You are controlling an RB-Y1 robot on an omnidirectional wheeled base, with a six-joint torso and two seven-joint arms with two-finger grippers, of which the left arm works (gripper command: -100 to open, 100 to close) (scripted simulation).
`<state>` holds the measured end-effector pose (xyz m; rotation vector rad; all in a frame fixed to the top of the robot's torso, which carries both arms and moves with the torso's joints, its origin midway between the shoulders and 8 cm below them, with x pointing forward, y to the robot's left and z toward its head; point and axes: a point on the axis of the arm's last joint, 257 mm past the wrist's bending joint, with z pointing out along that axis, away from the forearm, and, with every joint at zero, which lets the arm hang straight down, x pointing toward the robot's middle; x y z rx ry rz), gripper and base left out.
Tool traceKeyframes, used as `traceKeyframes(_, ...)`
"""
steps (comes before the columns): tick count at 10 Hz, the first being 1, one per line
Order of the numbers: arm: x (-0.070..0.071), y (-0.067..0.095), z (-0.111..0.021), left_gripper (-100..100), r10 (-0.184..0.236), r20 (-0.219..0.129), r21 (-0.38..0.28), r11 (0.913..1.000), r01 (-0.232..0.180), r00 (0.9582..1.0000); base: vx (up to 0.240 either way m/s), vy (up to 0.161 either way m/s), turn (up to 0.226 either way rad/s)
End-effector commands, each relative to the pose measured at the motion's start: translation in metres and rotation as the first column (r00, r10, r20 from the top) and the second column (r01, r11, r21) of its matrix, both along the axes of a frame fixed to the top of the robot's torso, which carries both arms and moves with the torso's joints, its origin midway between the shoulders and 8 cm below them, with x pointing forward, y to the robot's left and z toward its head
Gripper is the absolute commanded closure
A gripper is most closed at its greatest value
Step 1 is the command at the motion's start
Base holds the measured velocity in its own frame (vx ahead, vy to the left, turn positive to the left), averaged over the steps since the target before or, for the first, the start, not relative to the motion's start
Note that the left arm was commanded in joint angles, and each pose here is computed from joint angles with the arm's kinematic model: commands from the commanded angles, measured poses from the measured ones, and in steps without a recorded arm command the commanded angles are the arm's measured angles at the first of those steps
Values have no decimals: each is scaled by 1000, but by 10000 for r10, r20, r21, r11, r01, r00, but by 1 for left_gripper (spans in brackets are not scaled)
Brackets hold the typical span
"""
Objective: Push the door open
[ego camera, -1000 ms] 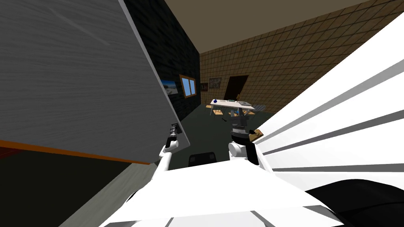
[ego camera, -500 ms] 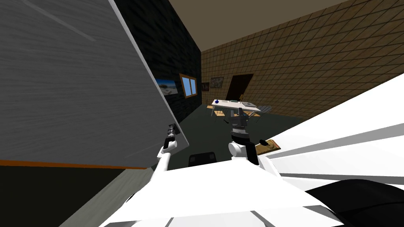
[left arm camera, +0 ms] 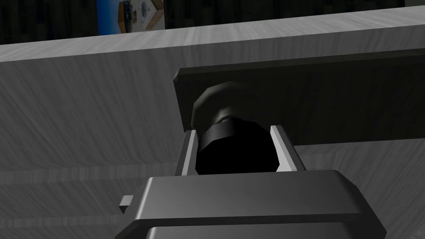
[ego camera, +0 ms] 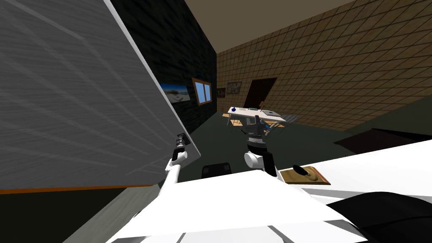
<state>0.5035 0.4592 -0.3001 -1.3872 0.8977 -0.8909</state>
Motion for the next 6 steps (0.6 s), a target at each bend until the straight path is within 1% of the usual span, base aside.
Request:
traceKeyframes(1, -2, 6, 4, 100, 123, 75, 40, 9999, -124, 9999, 174, -27, 39)
traceKeyframes(2, -2, 3, -1, 100, 88, -5, 5, 10000, -88, 10000, 77, -10, 26)
traceKeyframes(3, -6, 15, 2, 100, 315, 41, 30, 9995, -315, 9995, 154, -12, 31)
traceKeyframes(6, -15, 31, 3, 100, 669, 53, 39, 9978, -669, 9977, 210, -19, 58)
